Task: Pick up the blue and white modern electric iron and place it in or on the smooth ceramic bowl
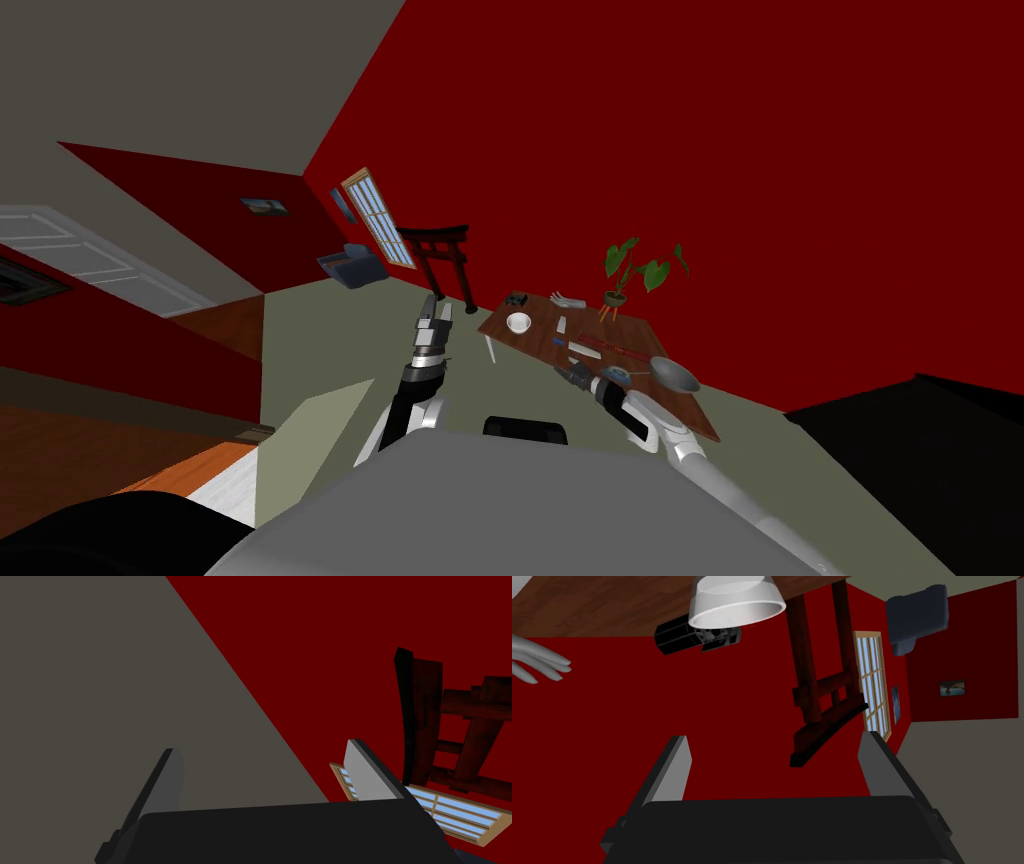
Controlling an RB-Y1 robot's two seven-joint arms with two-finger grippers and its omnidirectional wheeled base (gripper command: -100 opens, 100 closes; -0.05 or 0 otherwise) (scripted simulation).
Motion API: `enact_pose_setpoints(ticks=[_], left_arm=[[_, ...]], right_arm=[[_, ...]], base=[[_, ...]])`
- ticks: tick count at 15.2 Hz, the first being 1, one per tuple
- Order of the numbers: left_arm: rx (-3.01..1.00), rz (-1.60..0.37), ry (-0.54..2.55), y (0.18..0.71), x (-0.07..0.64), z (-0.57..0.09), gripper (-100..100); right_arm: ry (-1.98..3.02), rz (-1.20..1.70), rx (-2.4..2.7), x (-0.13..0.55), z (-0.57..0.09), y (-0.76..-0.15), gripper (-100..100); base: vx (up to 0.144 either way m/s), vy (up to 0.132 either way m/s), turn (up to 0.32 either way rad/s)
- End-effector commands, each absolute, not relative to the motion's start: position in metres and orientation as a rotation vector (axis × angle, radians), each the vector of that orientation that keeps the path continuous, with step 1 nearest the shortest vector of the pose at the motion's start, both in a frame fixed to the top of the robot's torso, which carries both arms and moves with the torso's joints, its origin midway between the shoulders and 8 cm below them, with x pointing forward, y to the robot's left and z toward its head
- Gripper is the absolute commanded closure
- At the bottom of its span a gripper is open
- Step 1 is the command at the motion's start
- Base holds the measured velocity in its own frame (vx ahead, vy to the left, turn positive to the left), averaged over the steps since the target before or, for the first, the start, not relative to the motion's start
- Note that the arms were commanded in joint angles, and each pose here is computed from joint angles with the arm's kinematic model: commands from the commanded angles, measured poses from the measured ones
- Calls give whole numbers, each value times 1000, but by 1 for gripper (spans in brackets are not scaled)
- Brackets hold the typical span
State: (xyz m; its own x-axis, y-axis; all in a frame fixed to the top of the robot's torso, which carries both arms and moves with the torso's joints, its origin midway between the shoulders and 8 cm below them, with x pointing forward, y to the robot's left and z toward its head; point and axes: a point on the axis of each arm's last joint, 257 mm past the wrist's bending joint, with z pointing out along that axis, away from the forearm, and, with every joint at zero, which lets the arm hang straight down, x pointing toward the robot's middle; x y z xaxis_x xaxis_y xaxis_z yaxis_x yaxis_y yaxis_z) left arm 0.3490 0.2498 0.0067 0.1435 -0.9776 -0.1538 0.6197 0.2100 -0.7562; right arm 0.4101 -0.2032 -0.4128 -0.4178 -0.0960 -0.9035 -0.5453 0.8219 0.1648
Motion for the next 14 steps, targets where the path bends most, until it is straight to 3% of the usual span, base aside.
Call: enact_pose_setpoints(ticks=[1,14], left_arm=[[-606,-1259,729,250,349,7,0],[-606,-1259,729,250,349,7,0]], right_arm=[[1996,485,-553,406,-430,-217,-100],[2241,203,-766,363,-514,-330,-100]], base=[[12,-26,94],[29,-48,81]])
